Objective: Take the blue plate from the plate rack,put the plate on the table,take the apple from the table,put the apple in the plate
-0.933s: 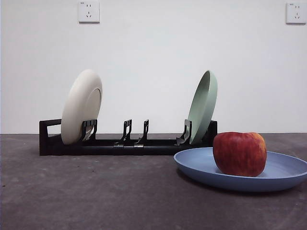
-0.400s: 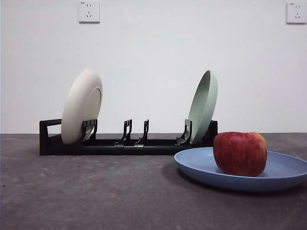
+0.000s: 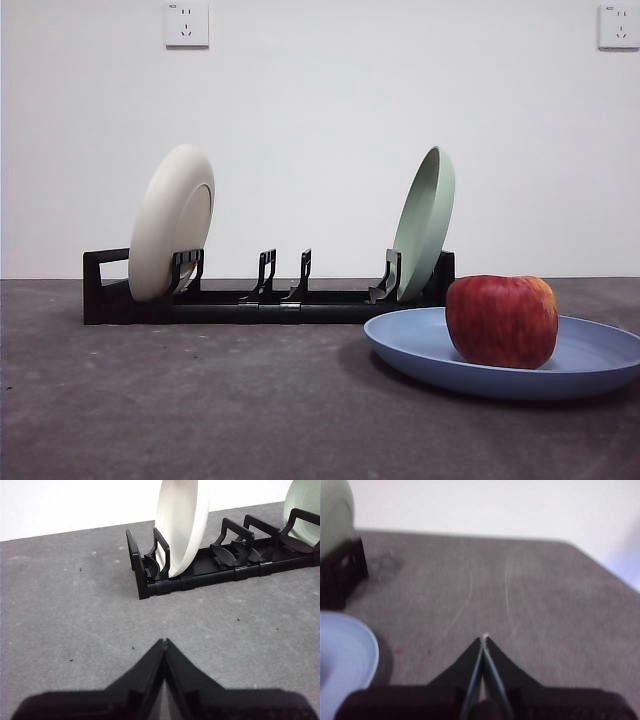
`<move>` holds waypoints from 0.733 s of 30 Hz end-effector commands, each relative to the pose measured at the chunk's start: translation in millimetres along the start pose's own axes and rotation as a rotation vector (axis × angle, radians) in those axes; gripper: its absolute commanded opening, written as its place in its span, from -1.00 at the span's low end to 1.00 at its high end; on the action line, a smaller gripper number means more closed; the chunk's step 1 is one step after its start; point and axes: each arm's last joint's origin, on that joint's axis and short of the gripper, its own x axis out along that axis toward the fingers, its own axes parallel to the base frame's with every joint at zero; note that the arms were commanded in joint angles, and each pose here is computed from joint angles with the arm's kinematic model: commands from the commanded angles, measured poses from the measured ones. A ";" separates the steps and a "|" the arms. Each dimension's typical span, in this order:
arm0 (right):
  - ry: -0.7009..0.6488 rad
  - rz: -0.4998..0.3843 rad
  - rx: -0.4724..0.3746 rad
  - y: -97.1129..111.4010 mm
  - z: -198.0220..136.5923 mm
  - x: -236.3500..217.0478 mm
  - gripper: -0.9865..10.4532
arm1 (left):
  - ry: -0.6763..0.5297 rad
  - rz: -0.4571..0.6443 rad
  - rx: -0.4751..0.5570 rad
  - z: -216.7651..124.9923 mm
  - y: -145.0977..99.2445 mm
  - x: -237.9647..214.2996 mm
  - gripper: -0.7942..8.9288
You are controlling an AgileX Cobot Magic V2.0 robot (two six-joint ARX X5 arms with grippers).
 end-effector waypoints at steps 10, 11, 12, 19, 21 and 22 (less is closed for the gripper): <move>0.022 0.007 0.079 0.5 -3.1 0.2 -0.83 | 0.007 0.006 -0.010 -2.9 0.4 1.0 -0.84; 0.022 0.007 0.087 0.5 -3.0 0.2 -0.83 | 0.007 0.006 -0.010 -2.9 0.4 1.0 -0.84; 0.021 0.010 0.091 0.6 -3.0 0.2 -0.83 | 0.007 0.006 -0.010 -2.9 0.4 1.0 -0.84; 0.017 0.018 0.090 0.8 -2.7 0.2 -0.83 | 0.007 0.006 -0.010 -2.9 0.4 1.0 -0.84; 0.017 0.017 0.090 0.8 -2.6 0.2 -0.83 | 0.007 0.006 -0.010 -2.9 0.4 1.0 -0.84; 0.017 0.017 0.090 0.8 -2.6 0.2 -0.83 | 0.007 0.006 -0.010 -2.9 0.4 1.0 -0.84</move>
